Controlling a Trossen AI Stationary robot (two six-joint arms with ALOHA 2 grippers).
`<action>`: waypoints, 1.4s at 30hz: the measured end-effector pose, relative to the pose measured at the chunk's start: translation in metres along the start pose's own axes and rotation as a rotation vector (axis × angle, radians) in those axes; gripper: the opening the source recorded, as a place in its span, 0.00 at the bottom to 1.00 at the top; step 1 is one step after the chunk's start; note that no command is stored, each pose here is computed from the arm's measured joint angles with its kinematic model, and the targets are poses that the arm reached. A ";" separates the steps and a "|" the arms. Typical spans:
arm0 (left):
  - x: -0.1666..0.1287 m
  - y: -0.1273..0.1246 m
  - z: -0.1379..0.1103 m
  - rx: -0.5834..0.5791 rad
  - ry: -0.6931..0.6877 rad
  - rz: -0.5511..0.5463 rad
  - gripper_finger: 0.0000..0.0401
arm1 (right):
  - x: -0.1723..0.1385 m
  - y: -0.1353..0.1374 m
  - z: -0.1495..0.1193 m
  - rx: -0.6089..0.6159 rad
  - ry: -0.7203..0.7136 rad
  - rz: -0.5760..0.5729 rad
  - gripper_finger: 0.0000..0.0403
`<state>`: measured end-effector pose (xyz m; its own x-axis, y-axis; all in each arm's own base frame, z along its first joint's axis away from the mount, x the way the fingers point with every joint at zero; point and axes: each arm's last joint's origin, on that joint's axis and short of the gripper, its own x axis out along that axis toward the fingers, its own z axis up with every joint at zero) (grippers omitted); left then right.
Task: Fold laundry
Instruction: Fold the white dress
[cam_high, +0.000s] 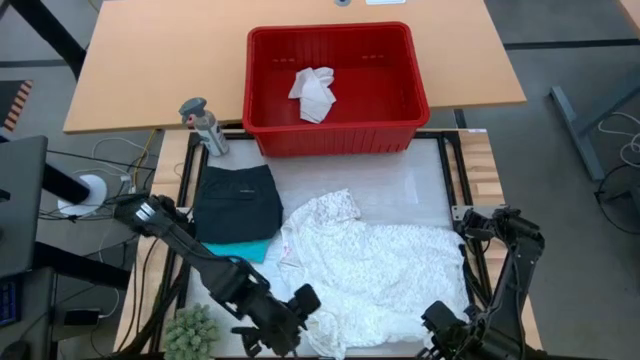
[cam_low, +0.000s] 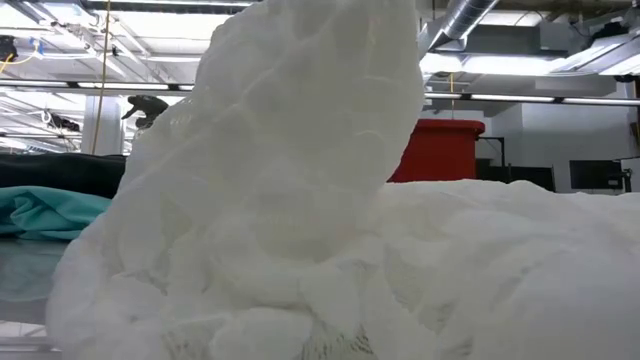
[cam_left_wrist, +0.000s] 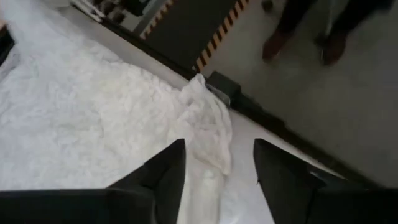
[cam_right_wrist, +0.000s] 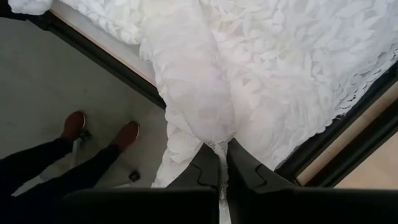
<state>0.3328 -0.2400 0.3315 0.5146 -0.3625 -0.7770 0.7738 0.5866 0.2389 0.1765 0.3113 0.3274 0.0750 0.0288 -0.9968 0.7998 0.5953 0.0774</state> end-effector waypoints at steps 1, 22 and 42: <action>0.006 0.001 -0.001 0.006 0.011 0.010 0.49 | 0.000 0.000 0.000 0.000 0.000 0.001 0.08; 0.085 0.046 -0.040 -0.043 0.123 -0.064 0.51 | 0.000 0.001 -0.001 -0.010 0.007 0.013 0.08; 0.102 0.061 -0.056 -0.206 0.148 -0.097 0.13 | 0.000 0.002 -0.001 -0.029 0.010 0.022 0.09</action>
<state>0.4120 -0.2008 0.2346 0.3707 -0.3235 -0.8706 0.7177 0.6947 0.0474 0.1775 0.3136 0.3274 0.0868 0.0500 -0.9950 0.7801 0.6178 0.0991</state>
